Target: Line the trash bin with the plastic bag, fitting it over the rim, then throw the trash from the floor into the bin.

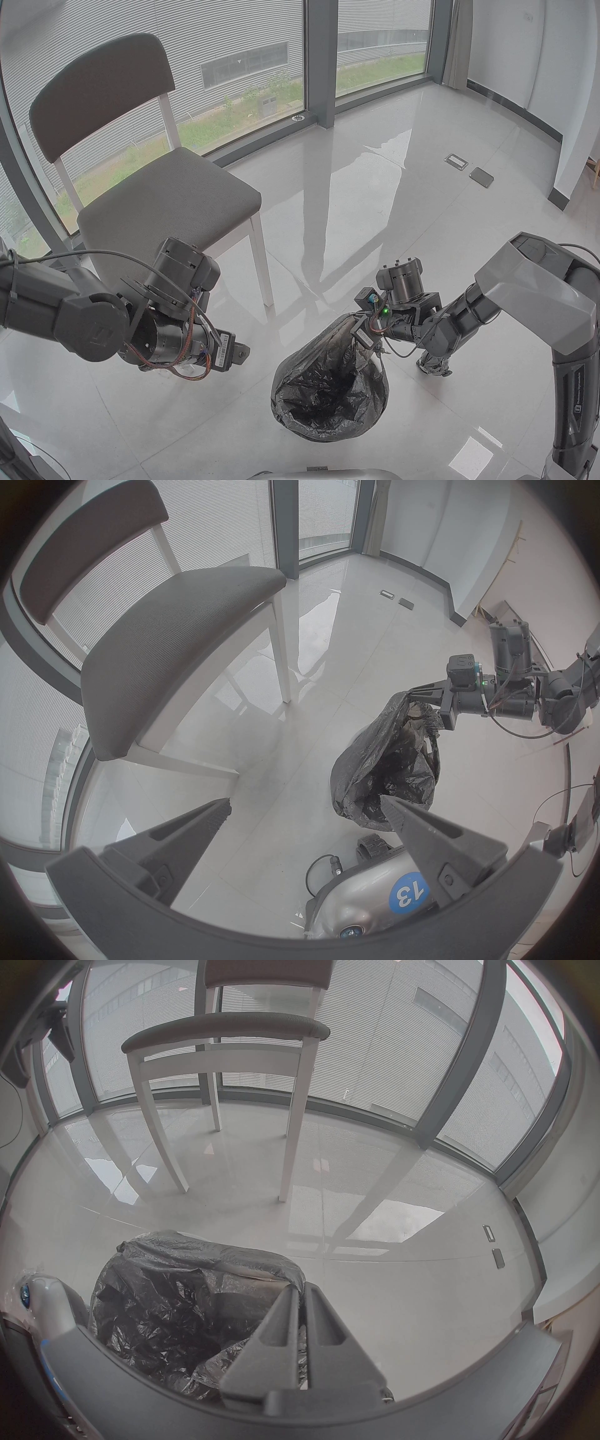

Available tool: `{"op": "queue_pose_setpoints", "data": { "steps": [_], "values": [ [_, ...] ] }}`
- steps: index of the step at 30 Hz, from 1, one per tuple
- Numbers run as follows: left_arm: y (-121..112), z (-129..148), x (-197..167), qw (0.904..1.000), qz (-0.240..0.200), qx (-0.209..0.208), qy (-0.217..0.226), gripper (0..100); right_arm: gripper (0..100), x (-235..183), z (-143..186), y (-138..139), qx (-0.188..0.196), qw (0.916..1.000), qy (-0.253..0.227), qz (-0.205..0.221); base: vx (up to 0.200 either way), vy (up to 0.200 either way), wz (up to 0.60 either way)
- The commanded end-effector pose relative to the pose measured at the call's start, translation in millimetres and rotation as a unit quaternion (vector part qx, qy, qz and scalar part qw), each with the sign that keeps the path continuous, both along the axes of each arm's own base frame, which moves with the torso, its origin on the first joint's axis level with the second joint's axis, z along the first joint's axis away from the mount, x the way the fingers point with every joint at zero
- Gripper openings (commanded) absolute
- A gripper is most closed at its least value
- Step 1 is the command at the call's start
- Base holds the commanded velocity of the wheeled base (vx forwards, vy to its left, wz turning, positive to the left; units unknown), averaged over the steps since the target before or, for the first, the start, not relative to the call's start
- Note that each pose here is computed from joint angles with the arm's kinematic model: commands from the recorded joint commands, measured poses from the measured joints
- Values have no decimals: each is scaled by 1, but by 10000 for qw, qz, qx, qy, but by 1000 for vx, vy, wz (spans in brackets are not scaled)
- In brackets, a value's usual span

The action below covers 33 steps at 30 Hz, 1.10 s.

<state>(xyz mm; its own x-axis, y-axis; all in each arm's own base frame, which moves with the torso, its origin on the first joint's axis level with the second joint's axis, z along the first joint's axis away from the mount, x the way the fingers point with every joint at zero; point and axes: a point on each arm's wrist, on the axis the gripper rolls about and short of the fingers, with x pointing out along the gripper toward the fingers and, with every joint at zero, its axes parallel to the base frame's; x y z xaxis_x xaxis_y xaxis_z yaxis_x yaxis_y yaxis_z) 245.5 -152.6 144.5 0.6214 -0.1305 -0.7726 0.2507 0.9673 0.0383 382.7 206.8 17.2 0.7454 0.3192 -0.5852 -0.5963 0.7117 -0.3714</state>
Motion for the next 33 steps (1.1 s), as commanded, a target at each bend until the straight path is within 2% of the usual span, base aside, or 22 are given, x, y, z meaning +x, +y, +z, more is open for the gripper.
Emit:
{"op": "queue_pose_setpoints", "data": {
  "steps": [1, 18, 19, 23, 33],
  "values": [
    [1, 2, -2, 10000, 44, -52, -22, 100, 0, 2, -10, 4, 0, 10000, 76, 0, 0, 0, 0],
    [5, 5, -7, 9999, 118, -108, -25, 100, 0, 20, -44, -9, 78, 9986, 361, -377, 0, 0, 0],
    [6, 5, -8, 9999, 117, -94, -23, 100, 100, 21, -44, -9, 113, 9985, 359, -400, 0, 0, 0],
    [8, 3, -10, 9999, 154, -56, -13, 100, 100, 22, -40, -1, 337, 9977, 345, -482, 0, 0, 0],
    [12, 4, -14, 9998, 162, -60, -19, 100, 100, 14, -35, -5, 323, 9968, 401, -606, 0, 0, 0]
  ]
}}
